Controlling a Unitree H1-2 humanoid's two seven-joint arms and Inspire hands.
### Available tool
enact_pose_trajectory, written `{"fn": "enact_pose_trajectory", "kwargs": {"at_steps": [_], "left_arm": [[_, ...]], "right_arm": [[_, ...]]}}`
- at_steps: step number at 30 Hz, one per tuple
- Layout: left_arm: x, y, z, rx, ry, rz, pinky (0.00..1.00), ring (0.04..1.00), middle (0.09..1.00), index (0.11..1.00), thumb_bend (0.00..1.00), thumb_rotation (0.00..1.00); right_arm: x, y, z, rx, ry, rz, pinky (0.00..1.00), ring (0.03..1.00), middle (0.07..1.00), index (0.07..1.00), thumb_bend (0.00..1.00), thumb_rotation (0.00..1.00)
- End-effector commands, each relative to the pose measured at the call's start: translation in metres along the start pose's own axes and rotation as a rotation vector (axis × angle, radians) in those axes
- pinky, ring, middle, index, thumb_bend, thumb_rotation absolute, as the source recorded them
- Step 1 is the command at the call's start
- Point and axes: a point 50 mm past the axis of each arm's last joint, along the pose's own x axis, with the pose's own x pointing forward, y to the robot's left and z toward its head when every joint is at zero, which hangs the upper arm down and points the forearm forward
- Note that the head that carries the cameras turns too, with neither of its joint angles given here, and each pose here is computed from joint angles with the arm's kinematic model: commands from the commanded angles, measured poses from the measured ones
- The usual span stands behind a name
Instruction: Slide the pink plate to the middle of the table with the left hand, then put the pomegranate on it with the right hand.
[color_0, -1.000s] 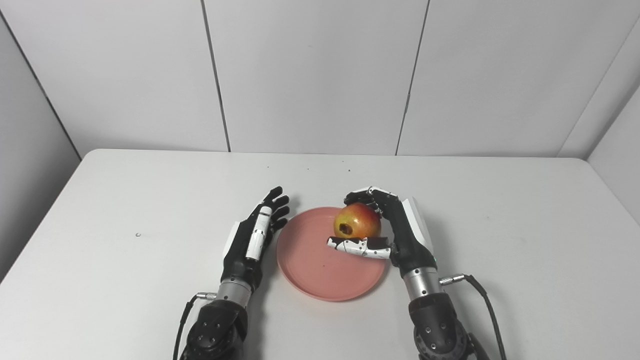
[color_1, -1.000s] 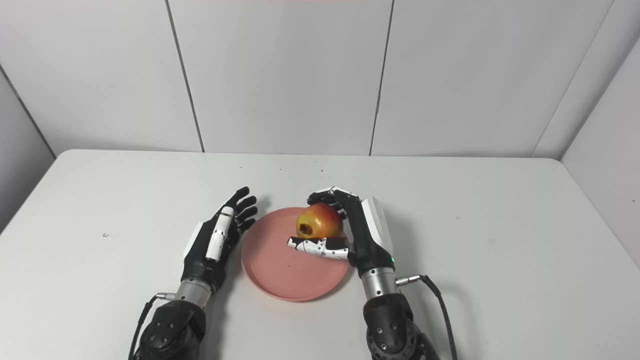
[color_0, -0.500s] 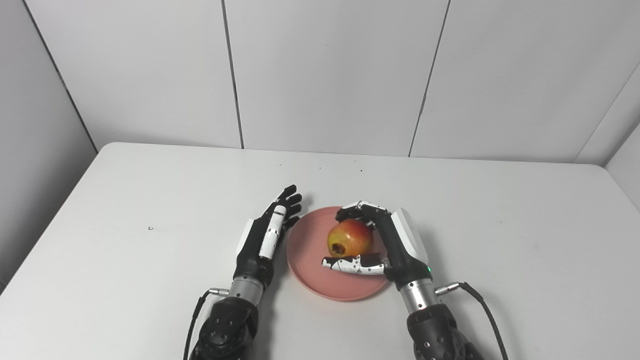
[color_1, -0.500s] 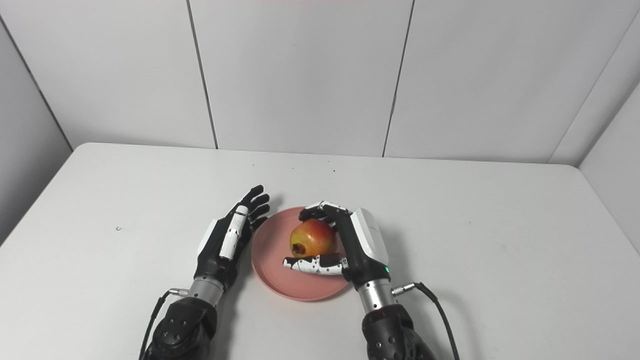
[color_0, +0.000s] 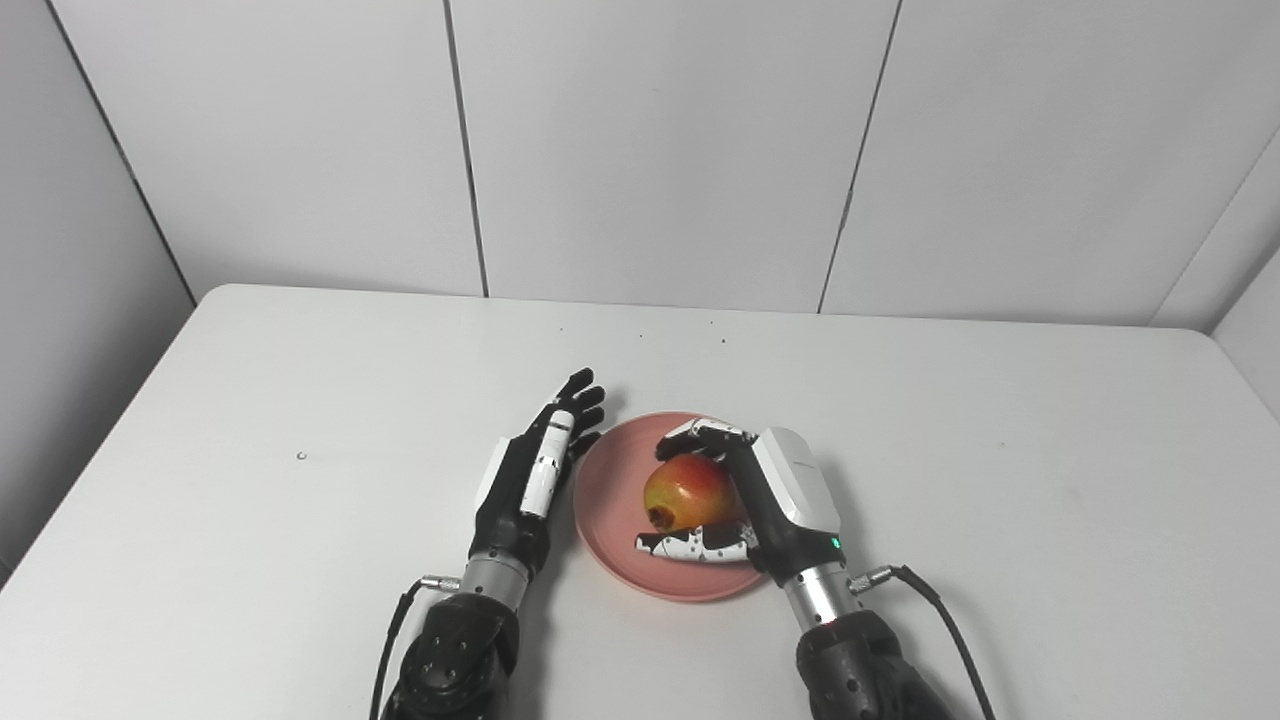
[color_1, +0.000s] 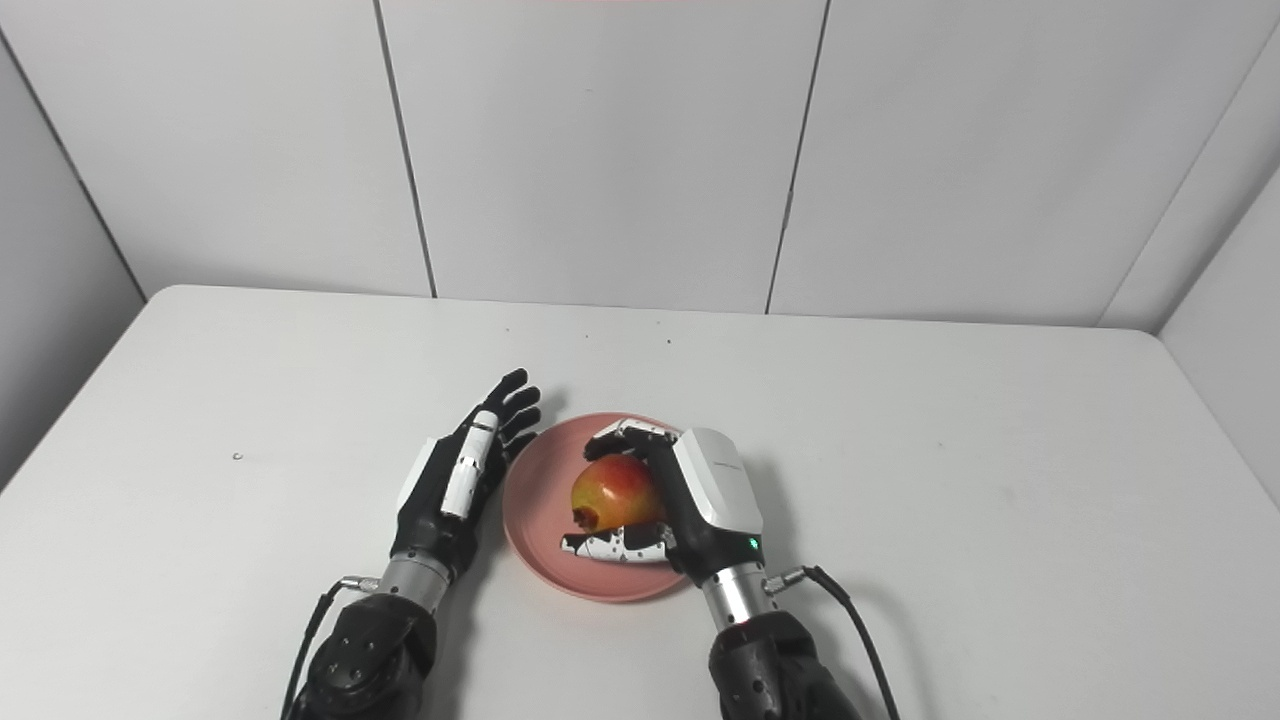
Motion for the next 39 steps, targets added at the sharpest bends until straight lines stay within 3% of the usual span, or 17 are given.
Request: {"fn": "enact_pose_trajectory", "kwargs": {"at_steps": [1, 2, 3, 5, 11, 15, 19, 25, 27, 28, 32, 34, 39], "left_arm": [[0.011, -0.011, 0.016, -0.003, -0.061, -0.027, 0.87, 0.9, 0.899, 0.875, 0.25, 1.0], [0.011, -0.011, 0.016, 0.001, -0.062, -0.028, 0.87, 0.9, 0.899, 0.875, 0.25, 1.0], [0.011, -0.011, 0.016, 0.002, -0.061, -0.028, 0.87, 0.901, 0.899, 0.875, 0.25, 1.0], [0.012, -0.011, 0.016, -0.002, -0.059, -0.03, 0.87, 0.905, 0.903, 0.873, 0.24, 1.0], [0.012, -0.011, 0.016, 0.004, -0.06, -0.031, 0.87, 0.913, 0.915, 0.875, 0.23, 1.0], [0.012, -0.012, 0.016, -0.007, -0.057, -0.026, 0.86, 0.907, 0.911, 0.87, 0.23, 1.0], [0.012, -0.011, 0.016, -0.011, -0.056, -0.026, 0.86, 0.912, 0.916, 0.879, 0.23, 1.0], [0.011, -0.009, 0.015, -0.005, -0.061, -0.032, 0.88, 0.912, 0.917, 0.888, 0.25, 1.0], [0.011, -0.009, 0.015, -0.004, -0.058, -0.031, 0.89, 0.912, 0.914, 0.889, 0.26, 1.0], [0.011, -0.008, 0.015, 0.0, -0.056, -0.029, 0.89, 0.915, 0.914, 0.89, 0.26, 1.0], [0.011, -0.007, 0.014, 0.011, -0.057, -0.018, 0.89, 0.909, 0.905, 0.885, 0.27, 1.0], [0.011, -0.007, 0.014, 0.012, -0.06, -0.014, 0.88, 0.904, 0.902, 0.884, 0.27, 1.0], [0.011, -0.006, 0.014, 0.007, -0.07, -0.016, 0.89, 0.906, 0.904, 0.891, 0.26, 1.0]], "right_arm": [[0.01, -0.008, 0.007, -0.022, -0.08, -0.024, 0.61, 0.674, 0.673, 0.5, 0.51, 0.11], [0.01, -0.008, 0.006, -0.026, -0.083, -0.02, 0.63, 0.693, 0.698, 0.499, 0.51, 0.12], [0.01, -0.008, 0.006, -0.03, -0.086, -0.018, 0.69, 0.746, 0.745, 0.673, 0.57, 0.13], [0.01, -0.009, 0.006, -0.042, -0.095, -0.013, 0.76, 0.807, 0.795, 0.757, 0.59, 0.18], [0.008, -0.01, 0.005, -0.065, -0.111, 0.001, 0.91, 0.911, 0.877, 0.806, 0.56, 0.31], [0.006, -0.01, 0.005, -0.072, -0.123, -0.001, 0.97, 0.947, 0.906, 0.793, 0.54, 0.34], [0.003, -0.011, 0.006, -0.053, -0.111, 0.003, 1.0, 0.973, 0.946, 0.806, 0.54, 0.35], [-0.001, -0.013, 0.008, 0.003, -0.116, -0.027, 1.0, 0.986, 0.956, 0.856, 0.62, 0.61], [-0.003, -0.014, 0.009, 0.052, -0.119, -0.06, 1.0, 0.984, 0.956, 0.878, 0.62, 0.63], [-0.004, -0.015, 0.009, 0.082, -0.12, -0.085, 1.0, 0.99, 0.973, 0.923, 0.61, 0.72], [-0.007, -0.018, 0.01, 0.188, -0.121, -0.19, 0.94, 0.957, 0.963, 0.959, 0.62, 0.78], [-0.009, -0.021, 0.01, 0.22, -0.114, -0.236, 0.9, 0.946, 0.963, 0.965, 0.61, 0.86], [-0.013, -0.026, 0.008, 0.319, -0.065, -0.304, 0.91, 0.943, 0.953, 0.944, 0.59, 0.98]]}}
